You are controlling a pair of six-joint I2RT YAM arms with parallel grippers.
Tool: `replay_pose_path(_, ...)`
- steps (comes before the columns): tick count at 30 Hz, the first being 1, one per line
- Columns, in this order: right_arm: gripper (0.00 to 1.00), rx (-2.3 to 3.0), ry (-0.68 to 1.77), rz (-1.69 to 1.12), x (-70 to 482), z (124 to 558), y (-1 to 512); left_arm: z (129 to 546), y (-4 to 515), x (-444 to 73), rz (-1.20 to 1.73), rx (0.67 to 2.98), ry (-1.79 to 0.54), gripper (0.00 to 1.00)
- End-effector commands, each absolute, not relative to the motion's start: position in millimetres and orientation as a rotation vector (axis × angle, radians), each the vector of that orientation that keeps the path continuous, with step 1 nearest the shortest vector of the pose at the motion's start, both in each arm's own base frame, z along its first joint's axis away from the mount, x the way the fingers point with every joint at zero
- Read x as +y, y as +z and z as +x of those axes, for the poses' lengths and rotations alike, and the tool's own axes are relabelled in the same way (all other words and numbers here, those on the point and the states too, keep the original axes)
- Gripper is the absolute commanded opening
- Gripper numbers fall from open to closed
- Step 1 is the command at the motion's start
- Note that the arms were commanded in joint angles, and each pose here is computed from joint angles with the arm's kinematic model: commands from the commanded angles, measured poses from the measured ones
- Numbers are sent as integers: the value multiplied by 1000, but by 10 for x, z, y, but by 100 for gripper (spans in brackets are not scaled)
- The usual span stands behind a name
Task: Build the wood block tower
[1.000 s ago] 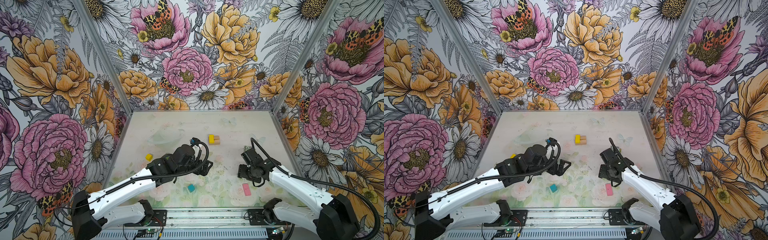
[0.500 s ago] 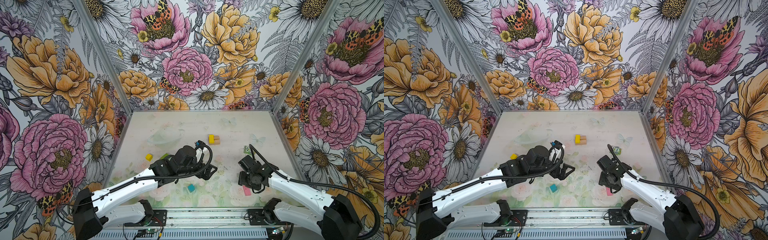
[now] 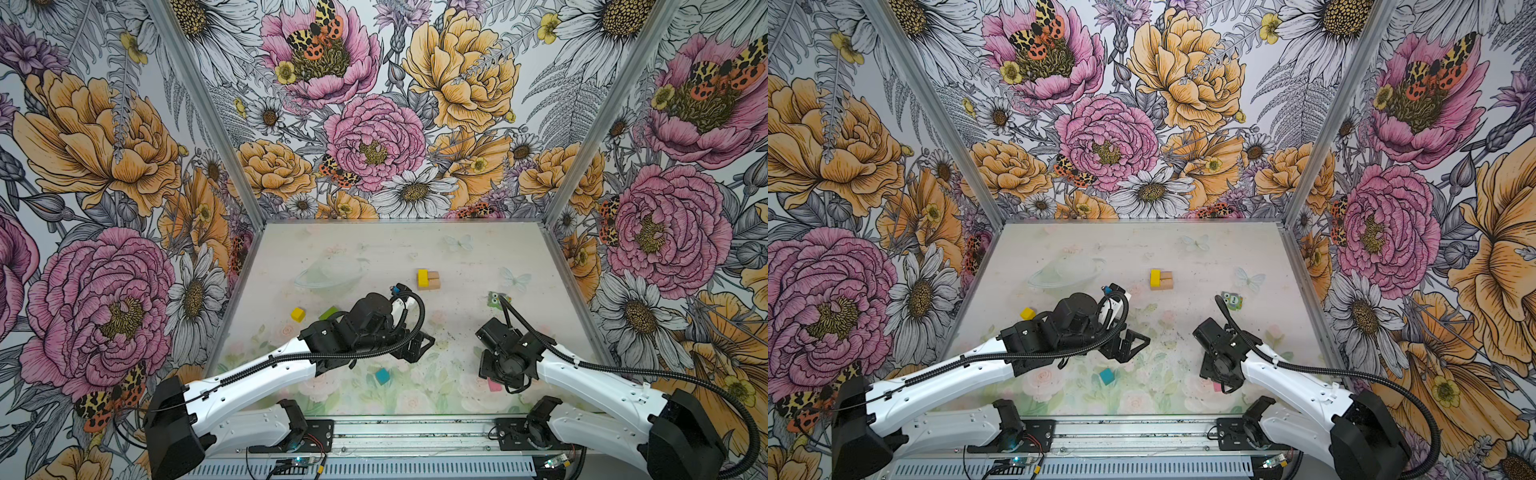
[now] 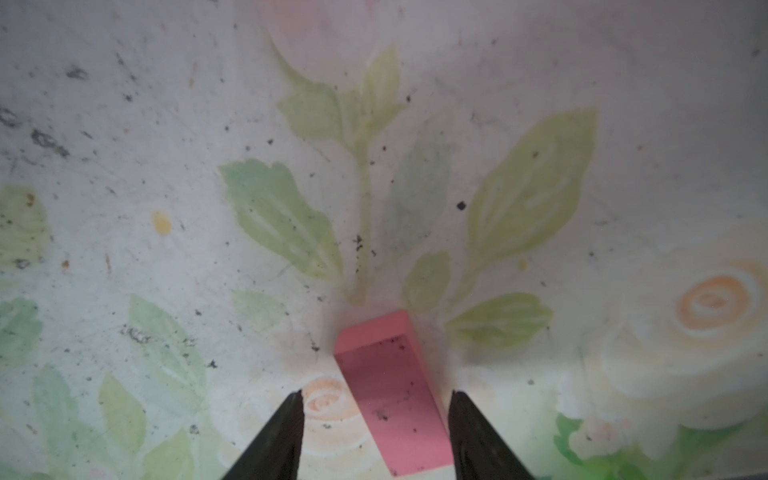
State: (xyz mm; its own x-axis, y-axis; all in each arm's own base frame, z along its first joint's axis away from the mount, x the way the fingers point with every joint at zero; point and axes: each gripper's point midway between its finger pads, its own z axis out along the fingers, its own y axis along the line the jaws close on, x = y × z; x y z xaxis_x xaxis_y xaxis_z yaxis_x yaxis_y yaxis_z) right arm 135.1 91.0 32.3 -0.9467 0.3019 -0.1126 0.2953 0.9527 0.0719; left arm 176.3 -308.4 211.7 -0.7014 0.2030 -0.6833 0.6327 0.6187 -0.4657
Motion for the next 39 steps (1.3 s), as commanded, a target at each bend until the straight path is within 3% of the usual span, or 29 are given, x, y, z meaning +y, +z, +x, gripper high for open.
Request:
replay_pose_path(1, 58, 2980, 52, 457, 915, 1373, 326, 1708, 2204, -3103, 694, 2206, -996, 99)
replay_pose_path(6, 57, 2994, 33, 446, 950, 1374, 304, 1695, 2229, -3078, 689, 2196, -997, 99)
replay_pose_path(34, 20, 2982, 2, 393, 1134, 1538, 307, 1830, 2289, -2895, 619, 2177, -981, 99)
replay_pose_path(39, 19, 2940, 50, 347, 1253, 1706, 468, 1902, 2288, -2838, 579, 2190, -966, 99)
